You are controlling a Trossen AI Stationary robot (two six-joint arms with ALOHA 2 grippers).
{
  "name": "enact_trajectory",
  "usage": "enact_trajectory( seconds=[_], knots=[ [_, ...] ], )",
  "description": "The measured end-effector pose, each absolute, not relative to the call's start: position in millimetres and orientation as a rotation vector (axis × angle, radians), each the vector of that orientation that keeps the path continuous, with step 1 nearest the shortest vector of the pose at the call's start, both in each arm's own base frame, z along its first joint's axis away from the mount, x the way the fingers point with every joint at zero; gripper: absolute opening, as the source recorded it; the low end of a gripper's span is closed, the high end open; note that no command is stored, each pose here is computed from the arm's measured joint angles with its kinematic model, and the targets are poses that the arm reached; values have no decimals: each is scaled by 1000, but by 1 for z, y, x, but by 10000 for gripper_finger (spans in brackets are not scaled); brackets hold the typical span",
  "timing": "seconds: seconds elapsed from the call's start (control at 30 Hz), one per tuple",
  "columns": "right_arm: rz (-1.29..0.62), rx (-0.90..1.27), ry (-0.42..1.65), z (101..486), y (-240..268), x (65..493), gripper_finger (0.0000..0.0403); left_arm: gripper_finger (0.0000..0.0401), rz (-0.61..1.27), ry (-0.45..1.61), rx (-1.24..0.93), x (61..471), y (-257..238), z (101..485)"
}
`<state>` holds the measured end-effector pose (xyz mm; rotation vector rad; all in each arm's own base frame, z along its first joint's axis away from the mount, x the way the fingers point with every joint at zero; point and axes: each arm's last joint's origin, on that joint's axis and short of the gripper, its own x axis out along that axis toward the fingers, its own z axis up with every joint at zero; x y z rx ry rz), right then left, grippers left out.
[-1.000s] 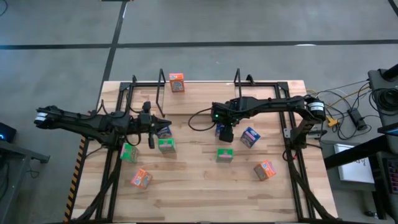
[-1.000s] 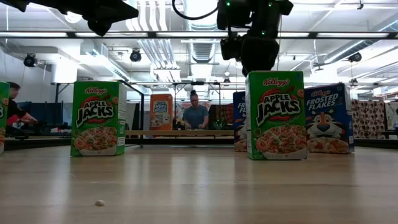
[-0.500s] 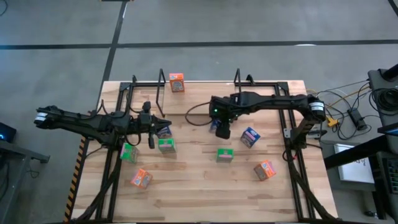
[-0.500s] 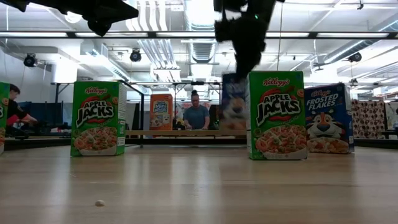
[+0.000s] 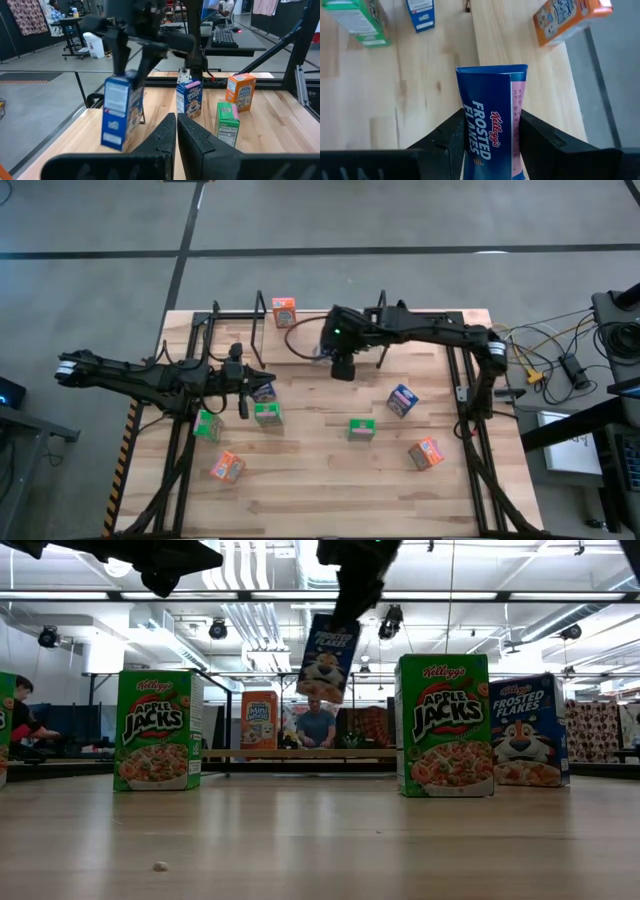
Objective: Stack cereal on shelf
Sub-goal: Put the center blue cereal box on the shelf
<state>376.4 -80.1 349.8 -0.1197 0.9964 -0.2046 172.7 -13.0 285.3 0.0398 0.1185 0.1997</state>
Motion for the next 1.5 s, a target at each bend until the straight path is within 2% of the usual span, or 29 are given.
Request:
enact_trajectory(
  seconds=[0.33, 0.57, 0.9, 1.23, 1.5],
  knots=[
    [-188, -199, 1113, 343, -127, 409, 146, 0, 200, 121, 40, 173, -13, 285],
    [-174, -197, 1115, 345, -165, 408, 146, 0, 200, 125, 41, 173, -13, 285],
    [-156, -181, 1106, 326, -222, 399, 146, 0, 199, 126, 41, 173, -13, 285],
    [-154, -168, 1099, 306, -248, 401, 146, 0, 200, 130, 41, 173, -13, 284],
    [-161, -188, 1077, 305, -251, 403, 152, 0, 199, 133, 42, 174, -13, 283]
  ],
)
